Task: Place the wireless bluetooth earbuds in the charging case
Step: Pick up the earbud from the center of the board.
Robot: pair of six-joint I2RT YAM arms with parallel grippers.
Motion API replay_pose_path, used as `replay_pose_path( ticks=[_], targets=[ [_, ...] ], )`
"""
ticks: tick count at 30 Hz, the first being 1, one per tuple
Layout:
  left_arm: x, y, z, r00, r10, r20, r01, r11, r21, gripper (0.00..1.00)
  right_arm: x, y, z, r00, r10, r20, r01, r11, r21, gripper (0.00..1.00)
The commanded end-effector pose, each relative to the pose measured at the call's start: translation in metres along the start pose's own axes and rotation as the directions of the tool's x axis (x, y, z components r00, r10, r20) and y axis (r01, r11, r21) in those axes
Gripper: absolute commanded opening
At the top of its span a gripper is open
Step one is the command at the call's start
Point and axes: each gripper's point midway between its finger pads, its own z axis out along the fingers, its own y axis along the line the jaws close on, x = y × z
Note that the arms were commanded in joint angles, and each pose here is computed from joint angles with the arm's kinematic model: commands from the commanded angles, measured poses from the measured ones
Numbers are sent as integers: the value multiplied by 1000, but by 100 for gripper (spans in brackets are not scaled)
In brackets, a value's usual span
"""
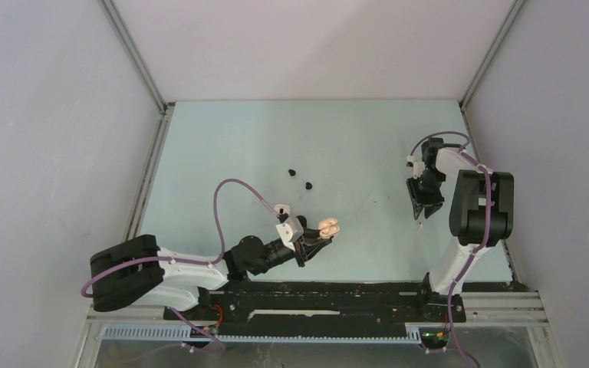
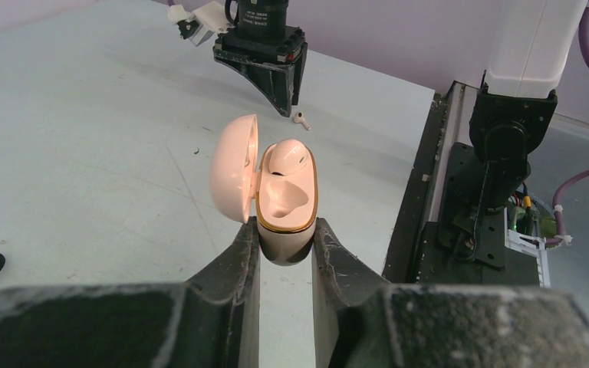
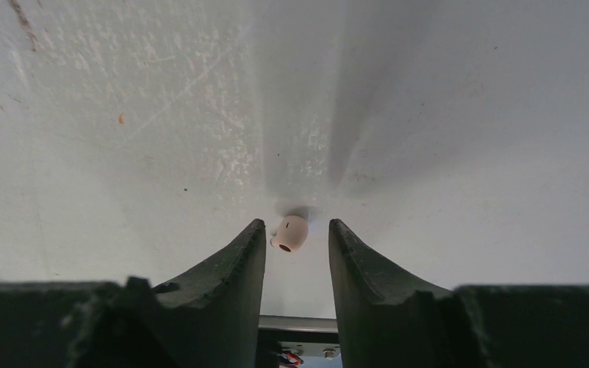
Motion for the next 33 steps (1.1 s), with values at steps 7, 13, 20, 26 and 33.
replay_pose_path(
  ticks=[7, 13, 20, 26, 33],
  targets=[
    [-28, -4, 4, 996, 8, 89, -10, 1000, 19, 0, 15, -3, 3, 1000, -13, -25, 14, 1000, 20, 37],
    [-29, -5, 5, 996, 7, 89, -9, 1000, 22, 0, 18, -3, 3, 1000, -14, -23, 15, 1000, 21, 36],
    [-27, -5, 6, 996, 8, 84, -10, 1000, 24, 0, 17, -3, 4, 1000, -8, -19, 9, 1000, 21, 31],
    [-26, -6, 7, 997, 6, 76, -8, 1000, 29, 0, 11, -4, 3, 1000, 10, -7, -10, 1000, 24, 37],
    [-23, -7, 8, 998, 4, 67, -6, 999, 35, 0, 13, -5, 6, 1000, 18, -21, -17, 1000, 21, 32]
  ],
)
